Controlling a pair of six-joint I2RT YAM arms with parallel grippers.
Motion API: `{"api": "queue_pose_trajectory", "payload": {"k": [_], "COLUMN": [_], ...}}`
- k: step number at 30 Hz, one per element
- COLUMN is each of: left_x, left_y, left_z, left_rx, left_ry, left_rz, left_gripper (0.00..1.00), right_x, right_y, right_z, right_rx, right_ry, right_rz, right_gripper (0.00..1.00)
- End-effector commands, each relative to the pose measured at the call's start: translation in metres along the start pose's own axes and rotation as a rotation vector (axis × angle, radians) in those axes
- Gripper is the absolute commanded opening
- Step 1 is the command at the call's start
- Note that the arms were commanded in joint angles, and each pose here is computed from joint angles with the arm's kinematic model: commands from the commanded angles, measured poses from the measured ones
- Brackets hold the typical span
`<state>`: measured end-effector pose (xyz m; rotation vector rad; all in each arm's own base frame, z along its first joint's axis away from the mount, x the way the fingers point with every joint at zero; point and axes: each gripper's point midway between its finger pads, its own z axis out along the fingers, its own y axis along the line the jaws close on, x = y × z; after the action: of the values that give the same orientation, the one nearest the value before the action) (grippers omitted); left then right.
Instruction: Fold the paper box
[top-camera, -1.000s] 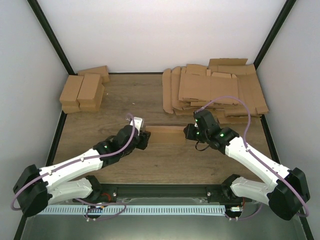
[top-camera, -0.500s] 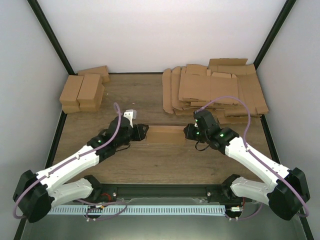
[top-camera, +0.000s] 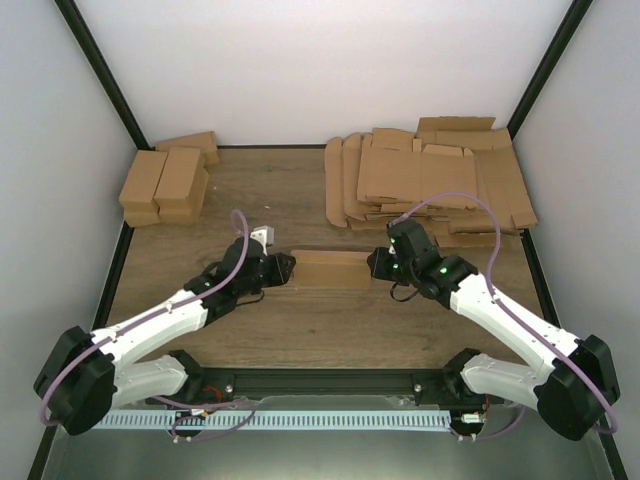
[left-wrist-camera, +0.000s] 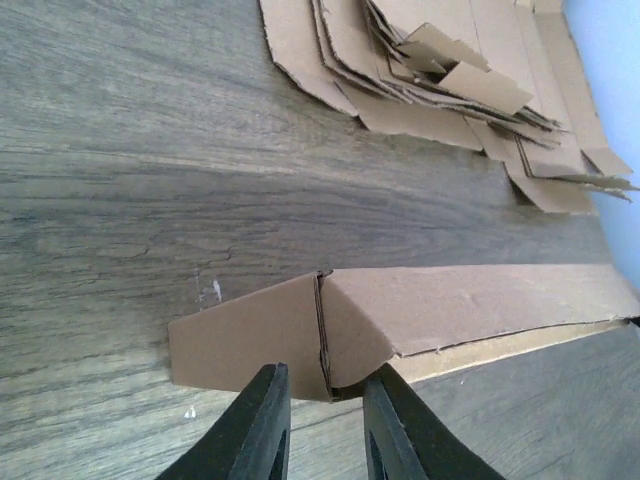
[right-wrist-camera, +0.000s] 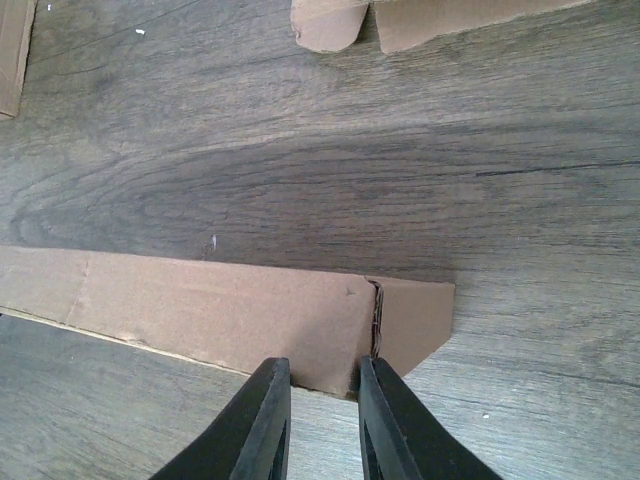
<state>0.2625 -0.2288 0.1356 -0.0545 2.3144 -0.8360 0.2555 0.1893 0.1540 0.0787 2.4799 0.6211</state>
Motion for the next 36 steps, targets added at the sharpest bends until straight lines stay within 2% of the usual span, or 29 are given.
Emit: {"api": "queue_pose_trajectory", "payload": {"k": [1,4,10,14,17,24,27,30,36], "left_x": [0.012,0.007,-0.026,-0.044,-0.049,-0.025,-0.012,-0.002,0.007], "left_y": [0.009,0.004,-0.022,-0.031,-0.027,-0.005,0.005,0.012,0.024], "left_z": [0.006,0.001,-0.025,-0.031,-0.023,0.007,0.014,0.017,0.021], "left_rx": [-0.001,0.023,0.065,0.079,0.060,0.009,0.002,-0.002,-0.039], "left_ry": [0.022,0.002,-0.083,-0.118,-0.104,-0.022,0.005,0.022,0.040], "left_rz": [-0.017,-0.021,-0.022,-0.024,-0.024,-0.033,-0.051,-0.063,-0.055], "left_gripper": [0.22,0.23,0.40,0.55,0.57,0.45,0.31,0.22,0.16], "right_x": [0.014,0.014,0.011,0.010,0.010,0.010,0.012,0.013,0.009], "right_y": [-0.012,-0.012,-0.010,-0.009,-0.009,-0.008,-0.008,-0.010,-0.009], "right_z": [0.006,0.005,0.004,0.005,0.005,0.003,0.004,0.005,0.004], "right_rx": [0.044,0.045,0.041,0.041,0.041,0.035,0.035,0.041,0.046], "right_ry": [0.057,0.053,0.048,0.048,0.049,0.049,0.054,0.056,0.048], "right_rz": [-0.009,-0.011,-0.014,-0.014,-0.014,-0.013,-0.013,-0.018,-0.029], "right_gripper": [0.20,0.21,0.21,0.21,0.21,0.21,0.21,0.21,0.29]}}
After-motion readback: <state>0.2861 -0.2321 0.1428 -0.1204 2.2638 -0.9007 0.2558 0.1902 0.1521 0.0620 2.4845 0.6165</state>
